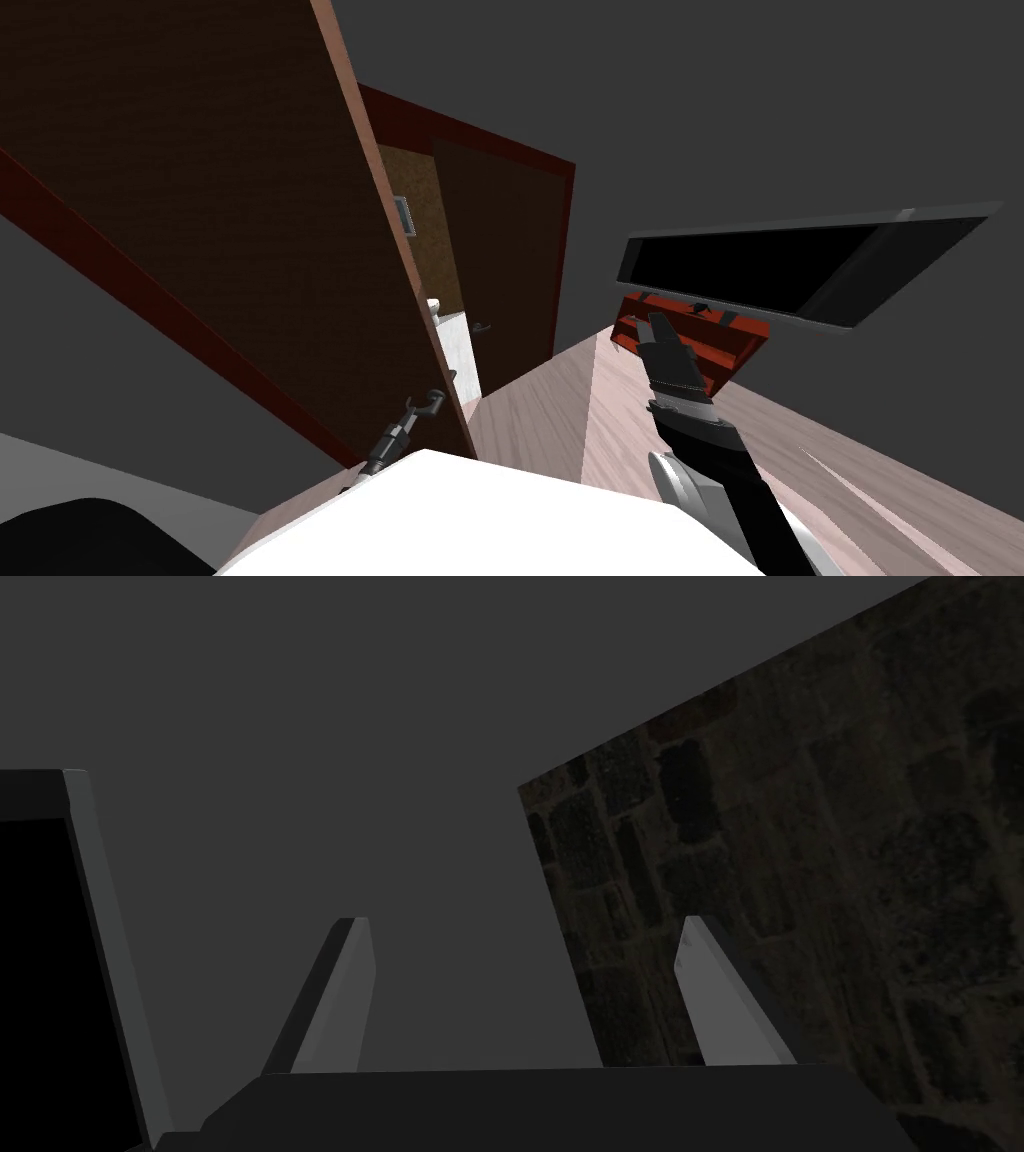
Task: Pull the door open
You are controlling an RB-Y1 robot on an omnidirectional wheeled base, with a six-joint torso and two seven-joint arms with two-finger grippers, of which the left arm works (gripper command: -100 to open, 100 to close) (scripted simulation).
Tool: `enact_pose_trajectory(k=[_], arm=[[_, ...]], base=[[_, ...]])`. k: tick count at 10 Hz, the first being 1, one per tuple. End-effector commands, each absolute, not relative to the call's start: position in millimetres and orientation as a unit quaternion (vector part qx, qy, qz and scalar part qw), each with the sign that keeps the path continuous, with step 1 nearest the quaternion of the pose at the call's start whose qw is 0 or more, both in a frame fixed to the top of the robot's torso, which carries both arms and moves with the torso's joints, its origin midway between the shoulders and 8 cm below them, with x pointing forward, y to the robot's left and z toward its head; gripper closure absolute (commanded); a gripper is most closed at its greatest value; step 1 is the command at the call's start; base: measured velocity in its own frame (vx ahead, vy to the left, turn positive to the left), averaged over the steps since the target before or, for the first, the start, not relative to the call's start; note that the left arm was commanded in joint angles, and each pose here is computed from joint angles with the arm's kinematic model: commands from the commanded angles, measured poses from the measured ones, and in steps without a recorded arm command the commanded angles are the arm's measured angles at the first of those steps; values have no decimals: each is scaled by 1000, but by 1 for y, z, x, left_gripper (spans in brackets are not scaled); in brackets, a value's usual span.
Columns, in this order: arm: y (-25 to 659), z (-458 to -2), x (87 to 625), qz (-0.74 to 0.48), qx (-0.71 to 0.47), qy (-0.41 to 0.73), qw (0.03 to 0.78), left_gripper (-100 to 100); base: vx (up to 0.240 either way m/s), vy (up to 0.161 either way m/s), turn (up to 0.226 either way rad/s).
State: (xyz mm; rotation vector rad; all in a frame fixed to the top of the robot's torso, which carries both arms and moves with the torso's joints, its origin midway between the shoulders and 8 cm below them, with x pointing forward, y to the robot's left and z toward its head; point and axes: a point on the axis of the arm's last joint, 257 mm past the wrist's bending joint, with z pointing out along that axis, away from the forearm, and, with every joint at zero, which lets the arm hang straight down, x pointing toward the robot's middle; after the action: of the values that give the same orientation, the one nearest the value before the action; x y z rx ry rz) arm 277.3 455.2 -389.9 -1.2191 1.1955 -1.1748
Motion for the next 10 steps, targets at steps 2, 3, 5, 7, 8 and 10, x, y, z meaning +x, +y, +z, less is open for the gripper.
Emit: enact_pose_trajectory(k=[2,3,5,7,8,10], arm=[[447,-391,269,-498,-501,499,502,100],[446,-391,266,-500,-500,500,500,100],[454,-391,262,-493,-503,501,503,100],[452,-391,259,-496,-501,502,501,100],[451,-391,256,-498,-499,503,499,100],[450,-391,253,-502,-497,504,497,100]], base=[[-134,17,-67],[-138,26,-79],[-114,29,-111],[-245,53,-212],[-247,61,-214],[-249,66,-198]])
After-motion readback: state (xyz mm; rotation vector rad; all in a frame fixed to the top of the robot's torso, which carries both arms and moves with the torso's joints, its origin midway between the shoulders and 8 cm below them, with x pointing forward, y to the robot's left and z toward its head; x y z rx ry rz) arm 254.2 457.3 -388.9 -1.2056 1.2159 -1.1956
